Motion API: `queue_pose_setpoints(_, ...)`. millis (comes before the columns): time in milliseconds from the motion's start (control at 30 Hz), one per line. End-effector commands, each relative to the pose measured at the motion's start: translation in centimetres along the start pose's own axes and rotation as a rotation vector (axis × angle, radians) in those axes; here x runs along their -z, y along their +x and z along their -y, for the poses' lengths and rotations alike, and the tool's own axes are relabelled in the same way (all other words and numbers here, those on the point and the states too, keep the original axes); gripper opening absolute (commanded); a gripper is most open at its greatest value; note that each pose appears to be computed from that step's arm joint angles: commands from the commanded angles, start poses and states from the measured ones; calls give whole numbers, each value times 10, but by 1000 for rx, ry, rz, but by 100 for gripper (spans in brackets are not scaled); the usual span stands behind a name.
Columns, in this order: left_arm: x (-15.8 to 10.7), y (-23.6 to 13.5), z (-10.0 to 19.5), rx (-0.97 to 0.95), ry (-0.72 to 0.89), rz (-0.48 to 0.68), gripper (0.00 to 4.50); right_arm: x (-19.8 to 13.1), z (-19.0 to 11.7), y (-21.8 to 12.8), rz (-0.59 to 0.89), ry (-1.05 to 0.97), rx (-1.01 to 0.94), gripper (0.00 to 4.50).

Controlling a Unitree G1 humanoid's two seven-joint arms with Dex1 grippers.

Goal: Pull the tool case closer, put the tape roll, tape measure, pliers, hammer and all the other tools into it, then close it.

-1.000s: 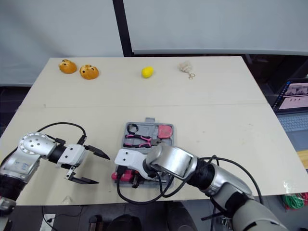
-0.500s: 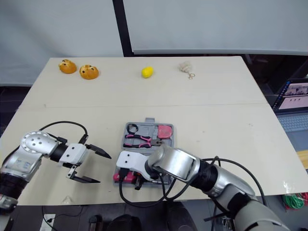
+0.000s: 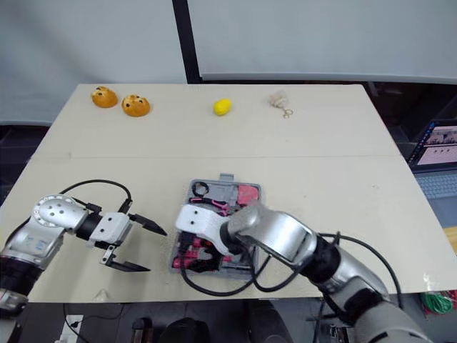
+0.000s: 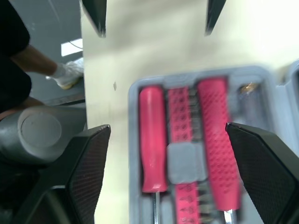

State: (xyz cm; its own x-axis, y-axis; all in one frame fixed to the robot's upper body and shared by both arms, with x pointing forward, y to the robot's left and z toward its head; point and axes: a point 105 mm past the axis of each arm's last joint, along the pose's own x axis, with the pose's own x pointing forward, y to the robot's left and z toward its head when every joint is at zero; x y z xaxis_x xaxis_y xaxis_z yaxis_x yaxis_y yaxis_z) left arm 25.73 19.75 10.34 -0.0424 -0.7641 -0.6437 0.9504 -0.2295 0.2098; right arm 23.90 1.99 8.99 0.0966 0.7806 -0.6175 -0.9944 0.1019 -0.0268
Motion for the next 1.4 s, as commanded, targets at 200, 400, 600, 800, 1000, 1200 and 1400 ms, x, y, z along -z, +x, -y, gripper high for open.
queue_pose_setpoints(200, -10, -1, 1, 35, 31, 26, 450, 4, -5, 5, 309, -25, 14, 197)
queue_pose_setpoints(400, -11, 0, -1, 36, 35, 30, 450, 10, -3, 13, 321, 16, 27, 4)
queue_pose_setpoints(600, -13, 1, -6, 33, 40, 38, 450, 44, -9, 26, 176, 45, 10, 4)
queue_pose_setpoints(800, -14, 2, -11, 24, 44, 41, 450, 103, -20, 35, -120, 118, 14, 4)
queue_pose_setpoints(1000, -13, 4, -16, 10, 36, 43, 450, 75, -26, 37, 15, 79, 5, 4)
queue_pose_setpoints(1200, 2, 1, -31, -50, -38, 24, 450, 10, -3, -11, 326, 60, 102, 4)
queue_pose_setpoints(1400, 22, 5, -45, -93, -75, -6, 450, 35, 16, -83, 248, 87, 226, 4)
